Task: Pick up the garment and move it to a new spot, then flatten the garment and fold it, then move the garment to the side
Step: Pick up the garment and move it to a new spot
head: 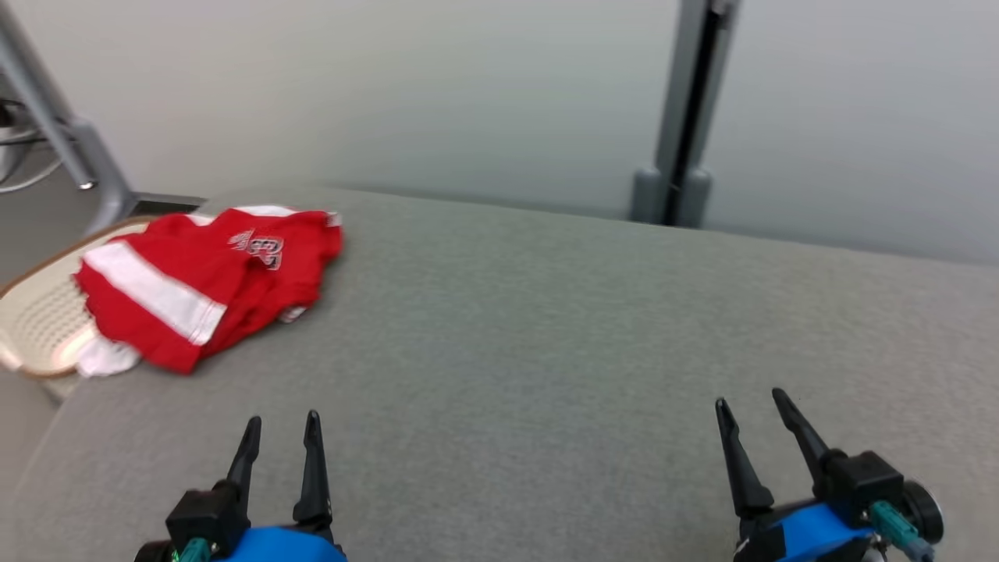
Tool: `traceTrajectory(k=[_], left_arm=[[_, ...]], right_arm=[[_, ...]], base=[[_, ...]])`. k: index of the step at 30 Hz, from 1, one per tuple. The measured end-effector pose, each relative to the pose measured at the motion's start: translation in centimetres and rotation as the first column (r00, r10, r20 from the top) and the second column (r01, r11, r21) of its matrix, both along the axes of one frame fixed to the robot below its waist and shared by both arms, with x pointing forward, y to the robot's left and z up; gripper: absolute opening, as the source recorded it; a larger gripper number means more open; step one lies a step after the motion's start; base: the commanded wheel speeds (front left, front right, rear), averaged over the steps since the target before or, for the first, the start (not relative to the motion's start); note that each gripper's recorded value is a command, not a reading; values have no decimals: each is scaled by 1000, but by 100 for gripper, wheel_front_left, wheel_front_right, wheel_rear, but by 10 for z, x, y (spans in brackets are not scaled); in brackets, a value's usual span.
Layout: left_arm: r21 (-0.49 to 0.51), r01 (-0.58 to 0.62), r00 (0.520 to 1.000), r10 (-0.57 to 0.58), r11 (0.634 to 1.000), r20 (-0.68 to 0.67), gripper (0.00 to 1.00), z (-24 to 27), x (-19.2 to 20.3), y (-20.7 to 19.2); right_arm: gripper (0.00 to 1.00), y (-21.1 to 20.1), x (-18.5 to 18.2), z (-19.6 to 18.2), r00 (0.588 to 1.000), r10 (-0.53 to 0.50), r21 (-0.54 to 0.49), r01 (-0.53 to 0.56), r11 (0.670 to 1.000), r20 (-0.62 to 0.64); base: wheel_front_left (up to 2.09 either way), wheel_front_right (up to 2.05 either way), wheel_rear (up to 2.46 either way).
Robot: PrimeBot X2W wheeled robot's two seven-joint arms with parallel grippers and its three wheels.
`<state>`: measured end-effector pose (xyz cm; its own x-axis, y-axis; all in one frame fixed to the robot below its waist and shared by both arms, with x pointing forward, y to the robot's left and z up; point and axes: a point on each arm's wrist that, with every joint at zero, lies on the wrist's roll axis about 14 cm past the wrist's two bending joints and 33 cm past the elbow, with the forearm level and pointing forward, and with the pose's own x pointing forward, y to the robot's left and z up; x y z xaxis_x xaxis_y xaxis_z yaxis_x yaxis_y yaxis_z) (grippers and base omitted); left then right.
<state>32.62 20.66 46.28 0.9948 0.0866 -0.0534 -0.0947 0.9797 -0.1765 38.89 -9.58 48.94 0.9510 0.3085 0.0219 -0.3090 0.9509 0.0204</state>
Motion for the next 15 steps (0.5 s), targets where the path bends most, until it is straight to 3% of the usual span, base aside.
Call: traceTrajectory(k=[15], left_arm=[[14,-293,956,293,956,2,100,1,-68,81]], right_arm=[[100,110,3,-6,950,310,8,-310,951,-20]], base=[[0,0,0]])
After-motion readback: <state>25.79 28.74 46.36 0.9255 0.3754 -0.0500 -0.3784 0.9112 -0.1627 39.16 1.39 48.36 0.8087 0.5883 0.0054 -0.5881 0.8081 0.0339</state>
